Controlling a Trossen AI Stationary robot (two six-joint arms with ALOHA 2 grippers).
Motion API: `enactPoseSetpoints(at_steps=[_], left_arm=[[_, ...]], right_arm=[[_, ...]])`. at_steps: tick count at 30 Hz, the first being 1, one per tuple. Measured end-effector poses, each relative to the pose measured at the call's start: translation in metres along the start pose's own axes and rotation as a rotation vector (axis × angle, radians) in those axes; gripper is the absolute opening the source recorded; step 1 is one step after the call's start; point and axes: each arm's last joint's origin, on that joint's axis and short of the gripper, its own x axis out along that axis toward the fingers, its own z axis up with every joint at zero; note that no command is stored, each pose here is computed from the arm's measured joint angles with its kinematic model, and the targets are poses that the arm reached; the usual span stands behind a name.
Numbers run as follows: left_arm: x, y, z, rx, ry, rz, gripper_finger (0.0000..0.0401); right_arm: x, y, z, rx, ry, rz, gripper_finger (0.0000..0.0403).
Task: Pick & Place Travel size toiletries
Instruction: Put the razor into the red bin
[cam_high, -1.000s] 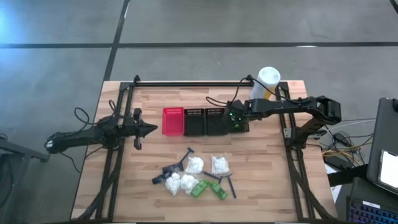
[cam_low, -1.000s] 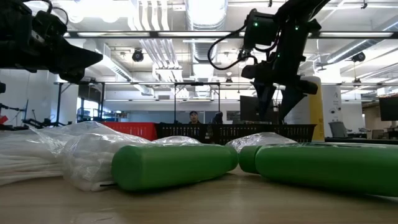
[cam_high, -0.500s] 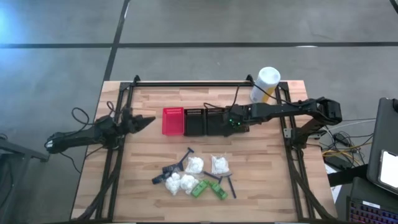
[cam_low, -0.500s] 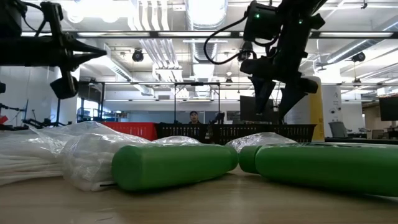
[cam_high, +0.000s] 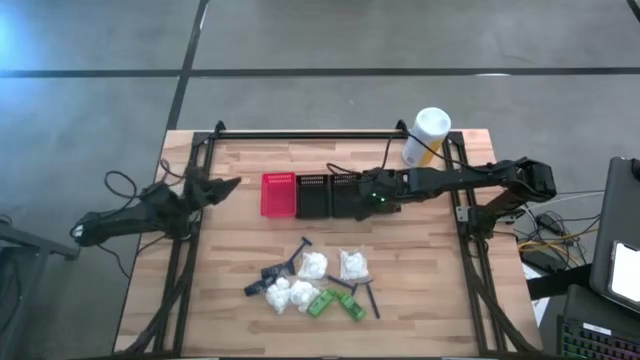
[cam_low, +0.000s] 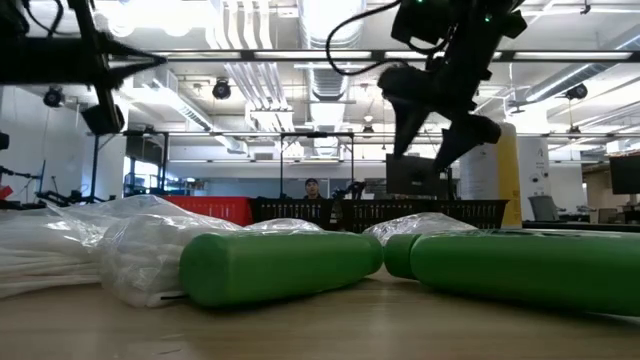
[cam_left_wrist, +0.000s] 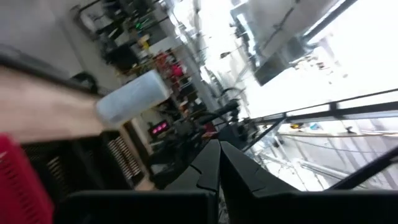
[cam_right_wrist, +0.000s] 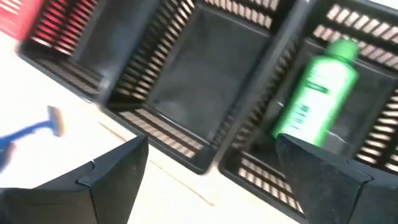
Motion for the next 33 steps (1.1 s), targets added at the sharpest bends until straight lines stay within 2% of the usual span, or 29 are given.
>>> enactPoseSetpoints(at_steps=[3,7,13,16,19,24,29,33], left_arm=[[0.003,-0.016,0.009,0.049,-0.008,-0.013,0.0012],[0.012,-0.028,0.014,0.153,0.078,0.099,0.0012],[0.028,-0.034,0.012,0.312,0.335,0.418,0.0012],[0.039,-0.038,0.011,0.338,0.412,0.508,0.0012],[0.051,-0.042,0.009,0.345,0.458,0.536,0.0012],[0.065,-0.042,0.005,0.429,0.511,0.558,0.0012],[0.073,-0.039,0.001,0.426,0.517,0.573,0.0014],[0.080,-0.034,-0.004,0.401,0.522,0.602,0.0041]], right_arm=[[-0.003,0.006,0.004,0.029,-0.033,0.052,0.0344],[-0.011,0.016,0.008,0.048,-0.058,0.100,0.0332],[-0.023,0.027,0.013,0.085,-0.067,0.135,0.0317],[-0.030,0.030,0.010,0.108,-0.041,0.115,0.0311],[-0.035,0.032,0.004,0.114,-0.008,0.084,0.0312],[-0.043,0.036,-0.009,0.084,0.036,0.049,0.0326],[-0.043,0.038,-0.017,0.039,0.020,0.029,0.0344],[-0.043,0.037,-0.017,0.002,0.024,0.022,0.0359]])
